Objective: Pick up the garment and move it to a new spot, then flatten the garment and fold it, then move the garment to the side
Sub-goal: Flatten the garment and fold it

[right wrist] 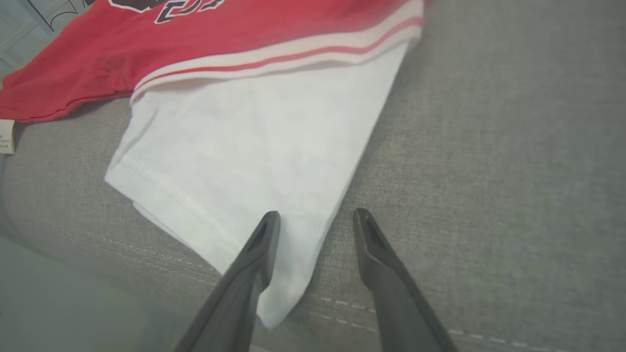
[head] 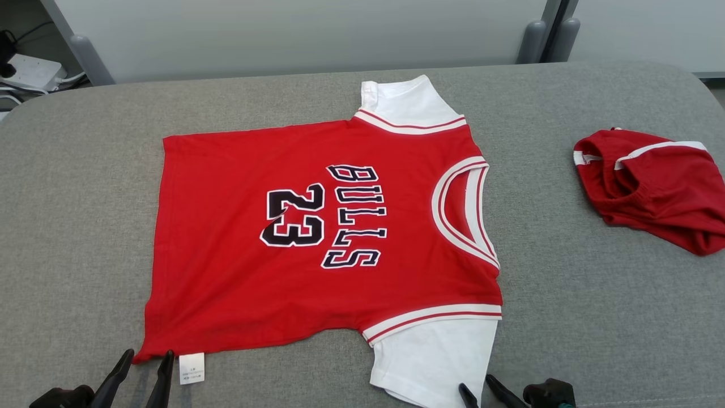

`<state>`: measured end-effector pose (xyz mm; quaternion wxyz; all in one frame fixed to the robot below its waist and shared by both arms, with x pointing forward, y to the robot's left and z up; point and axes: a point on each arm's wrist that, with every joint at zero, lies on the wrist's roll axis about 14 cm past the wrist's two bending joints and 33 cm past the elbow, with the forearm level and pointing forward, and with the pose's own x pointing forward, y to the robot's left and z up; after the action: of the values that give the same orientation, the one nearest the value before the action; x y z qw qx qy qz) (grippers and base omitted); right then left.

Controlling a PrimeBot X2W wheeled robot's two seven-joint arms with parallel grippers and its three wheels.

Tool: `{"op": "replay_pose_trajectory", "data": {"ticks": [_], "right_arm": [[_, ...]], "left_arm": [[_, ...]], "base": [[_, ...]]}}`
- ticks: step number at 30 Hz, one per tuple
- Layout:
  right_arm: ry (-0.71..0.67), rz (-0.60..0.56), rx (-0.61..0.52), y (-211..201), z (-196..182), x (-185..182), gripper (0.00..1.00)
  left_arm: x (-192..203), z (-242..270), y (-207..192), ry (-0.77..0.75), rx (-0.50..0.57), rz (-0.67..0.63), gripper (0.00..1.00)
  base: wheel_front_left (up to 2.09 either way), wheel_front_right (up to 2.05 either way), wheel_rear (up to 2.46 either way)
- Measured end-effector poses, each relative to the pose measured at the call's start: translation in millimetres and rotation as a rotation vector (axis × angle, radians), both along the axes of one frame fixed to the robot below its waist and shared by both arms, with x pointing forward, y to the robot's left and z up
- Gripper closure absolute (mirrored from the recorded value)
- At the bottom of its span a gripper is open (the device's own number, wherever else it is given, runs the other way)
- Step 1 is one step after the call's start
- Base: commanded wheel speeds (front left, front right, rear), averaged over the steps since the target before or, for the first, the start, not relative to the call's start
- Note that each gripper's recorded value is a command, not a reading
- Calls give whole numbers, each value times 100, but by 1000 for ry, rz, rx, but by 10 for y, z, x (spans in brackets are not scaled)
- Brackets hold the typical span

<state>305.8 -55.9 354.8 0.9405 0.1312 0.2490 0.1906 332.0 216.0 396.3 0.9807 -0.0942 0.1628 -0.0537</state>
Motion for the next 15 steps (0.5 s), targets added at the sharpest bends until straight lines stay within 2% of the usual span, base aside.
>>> {"op": "replay_pose_trajectory", "data": {"ticks": [3, 6, 7, 8, 10, 15], "right_arm": [[9, 24, -12, 25, -20, 6, 27], [22, 59, -26, 75, -41, -9, 36], [25, 65, -24, 87, -41, -8, 50], [30, 72, -22, 105, -47, -16, 54], [36, 79, -18, 131, -47, -19, 100], [48, 83, -11, 174, -70, -32, 100]], "left_arm": [[-5, 1, 2, 0, 1, -1, 0], [-12, -3, 2, 2, 1, -2, 0], [-13, -4, 0, 2, 1, -2, 0], [-14, -5, 0, 3, 0, -2, 0], [-7, 5, -11, -1, -2, -5, 0], [34, 58, -78, -18, -6, -34, 0]], "base": [[0, 0, 0], [0, 0, 0], [0, 0, 0], [0, 0, 0], [0, 0, 0], [0, 0, 0]]}}
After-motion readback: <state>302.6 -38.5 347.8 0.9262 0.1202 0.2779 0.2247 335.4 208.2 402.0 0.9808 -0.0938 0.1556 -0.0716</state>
